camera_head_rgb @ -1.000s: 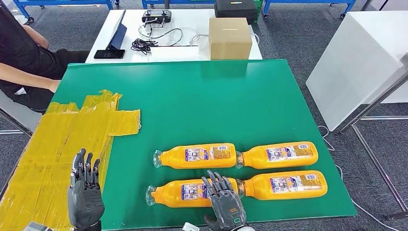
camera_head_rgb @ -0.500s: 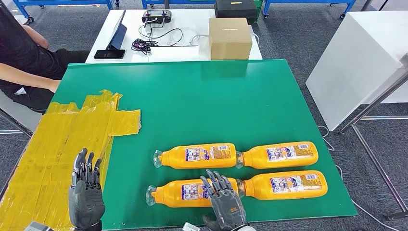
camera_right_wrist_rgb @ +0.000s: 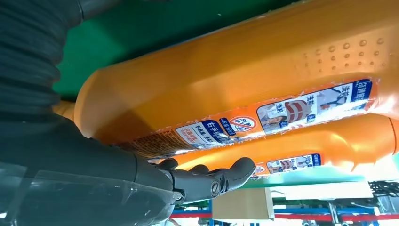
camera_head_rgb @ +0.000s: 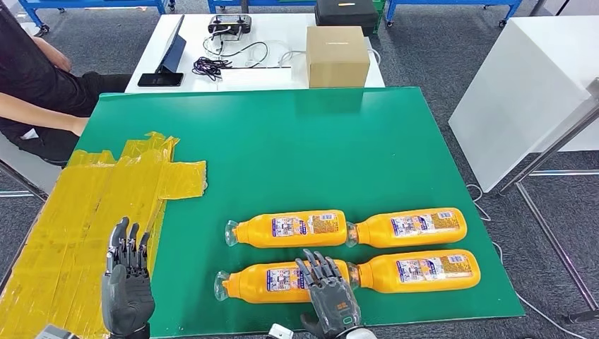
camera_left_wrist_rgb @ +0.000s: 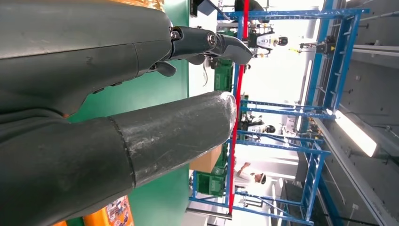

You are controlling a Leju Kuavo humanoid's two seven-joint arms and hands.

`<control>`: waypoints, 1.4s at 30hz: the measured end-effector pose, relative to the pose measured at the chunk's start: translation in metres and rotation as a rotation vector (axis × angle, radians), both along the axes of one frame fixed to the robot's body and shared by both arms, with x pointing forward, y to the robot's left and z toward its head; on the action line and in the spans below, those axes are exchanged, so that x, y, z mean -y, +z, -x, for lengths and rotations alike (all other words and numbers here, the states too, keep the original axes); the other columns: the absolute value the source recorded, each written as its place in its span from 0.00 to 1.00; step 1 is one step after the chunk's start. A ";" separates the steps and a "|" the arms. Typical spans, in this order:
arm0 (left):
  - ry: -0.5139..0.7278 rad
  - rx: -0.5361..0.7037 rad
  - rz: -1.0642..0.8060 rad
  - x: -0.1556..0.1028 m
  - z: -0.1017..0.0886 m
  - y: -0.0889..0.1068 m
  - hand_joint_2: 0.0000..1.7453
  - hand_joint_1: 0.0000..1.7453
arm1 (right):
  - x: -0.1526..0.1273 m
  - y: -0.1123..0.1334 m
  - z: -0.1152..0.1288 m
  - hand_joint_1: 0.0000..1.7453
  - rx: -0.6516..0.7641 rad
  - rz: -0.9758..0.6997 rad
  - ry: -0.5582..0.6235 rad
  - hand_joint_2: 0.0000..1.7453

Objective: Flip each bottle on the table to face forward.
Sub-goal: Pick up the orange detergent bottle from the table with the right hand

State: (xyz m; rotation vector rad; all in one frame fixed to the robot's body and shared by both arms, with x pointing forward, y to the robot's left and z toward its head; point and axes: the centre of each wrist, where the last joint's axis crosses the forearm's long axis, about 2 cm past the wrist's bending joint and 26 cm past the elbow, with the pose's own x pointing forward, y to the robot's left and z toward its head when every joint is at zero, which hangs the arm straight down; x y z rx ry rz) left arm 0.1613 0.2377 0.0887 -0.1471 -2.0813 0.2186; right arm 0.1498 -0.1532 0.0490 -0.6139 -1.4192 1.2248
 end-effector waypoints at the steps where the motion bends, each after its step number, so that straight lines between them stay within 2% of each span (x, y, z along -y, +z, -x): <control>1: -0.001 0.000 0.000 0.000 0.000 0.000 0.00 0.00 | 0.000 -0.001 -0.001 0.00 -0.005 0.005 -0.001 1.00; 2: -0.001 0.000 0.000 0.000 0.000 0.000 0.00 0.00 | -0.001 -0.002 -0.002 0.05 -0.011 0.011 -0.001 1.00; 3: -0.002 0.000 0.000 0.000 0.000 0.000 0.00 0.00 | -0.001 -0.003 -0.004 0.26 -0.015 0.016 -0.002 1.00; 5: -0.005 0.000 0.000 0.000 0.000 0.000 0.00 0.00 | -0.002 -0.005 -0.007 0.76 -0.026 0.029 -0.002 1.00; 6: -0.006 0.001 0.000 0.000 0.000 0.000 0.00 0.00 | -0.002 -0.006 -0.009 0.96 -0.034 0.034 -0.002 1.00; 7: -0.008 0.001 0.000 0.000 0.000 0.000 0.00 0.00 | -0.003 -0.007 -0.010 1.00 -0.043 0.038 -0.001 1.00; 34: -0.018 0.010 0.026 -0.004 0.000 -0.001 0.00 0.00 | -0.004 -0.016 -0.033 1.00 -0.126 0.051 0.025 1.00; 42: -0.026 0.022 0.038 -0.004 -0.002 0.001 0.00 0.00 | -0.005 -0.015 -0.036 1.00 -0.137 -0.044 0.062 1.00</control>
